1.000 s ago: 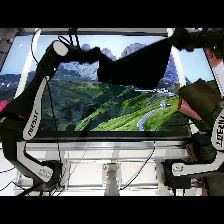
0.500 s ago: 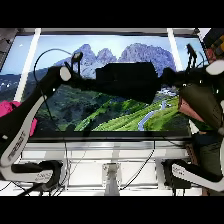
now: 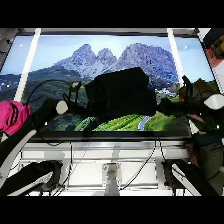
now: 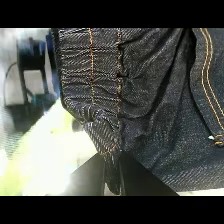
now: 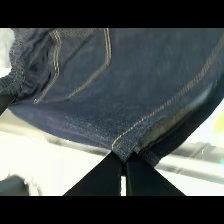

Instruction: Fold the clothes and pants, and hang the long-sleeved shirts on hangers.

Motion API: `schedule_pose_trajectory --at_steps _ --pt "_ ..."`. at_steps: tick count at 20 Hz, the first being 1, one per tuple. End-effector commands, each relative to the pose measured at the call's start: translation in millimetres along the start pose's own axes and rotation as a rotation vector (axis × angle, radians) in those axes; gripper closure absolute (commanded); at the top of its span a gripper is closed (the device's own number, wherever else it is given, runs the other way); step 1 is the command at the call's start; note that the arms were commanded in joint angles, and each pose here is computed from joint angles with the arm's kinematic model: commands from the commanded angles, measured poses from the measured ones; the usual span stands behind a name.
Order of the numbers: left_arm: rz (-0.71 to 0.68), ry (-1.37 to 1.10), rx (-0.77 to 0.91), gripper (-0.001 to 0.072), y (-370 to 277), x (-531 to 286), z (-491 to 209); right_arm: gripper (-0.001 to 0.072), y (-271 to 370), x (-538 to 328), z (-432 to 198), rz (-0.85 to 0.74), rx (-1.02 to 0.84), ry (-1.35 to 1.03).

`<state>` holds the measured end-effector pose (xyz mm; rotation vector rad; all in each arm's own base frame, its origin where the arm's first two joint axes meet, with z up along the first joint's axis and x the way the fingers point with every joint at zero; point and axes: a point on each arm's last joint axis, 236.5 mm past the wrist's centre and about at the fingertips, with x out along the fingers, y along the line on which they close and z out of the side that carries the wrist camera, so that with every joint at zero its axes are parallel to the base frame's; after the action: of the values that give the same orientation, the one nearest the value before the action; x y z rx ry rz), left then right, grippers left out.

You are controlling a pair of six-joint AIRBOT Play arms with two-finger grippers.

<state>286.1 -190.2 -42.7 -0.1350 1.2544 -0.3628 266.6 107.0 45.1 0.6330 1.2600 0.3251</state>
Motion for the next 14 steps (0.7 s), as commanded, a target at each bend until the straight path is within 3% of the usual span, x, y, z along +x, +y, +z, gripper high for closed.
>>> schedule_pose_trajectory --at_steps 1,6,10,14 --pt "-0.018 0.013 -0.051 0.0660 -7 -6 -38 0.0701 -4 -6 -43 -0.011 0.066 0.046" --pt "-0.044 -0.038 -0.036 0.0661 -31 -23 -48 0.0702 -5 -17 -66 -0.043 0.065 0.109" --pt "-0.090 -0.106 -0.075 0.0661 -47 -25 -33 0.0702 -1 -26 -24 -0.070 0.020 0.016" --pt "-0.171 -0.266 -0.247 0.0661 -53 -36 11 0.0702 13 -30 48 -0.066 -0.073 -0.047"
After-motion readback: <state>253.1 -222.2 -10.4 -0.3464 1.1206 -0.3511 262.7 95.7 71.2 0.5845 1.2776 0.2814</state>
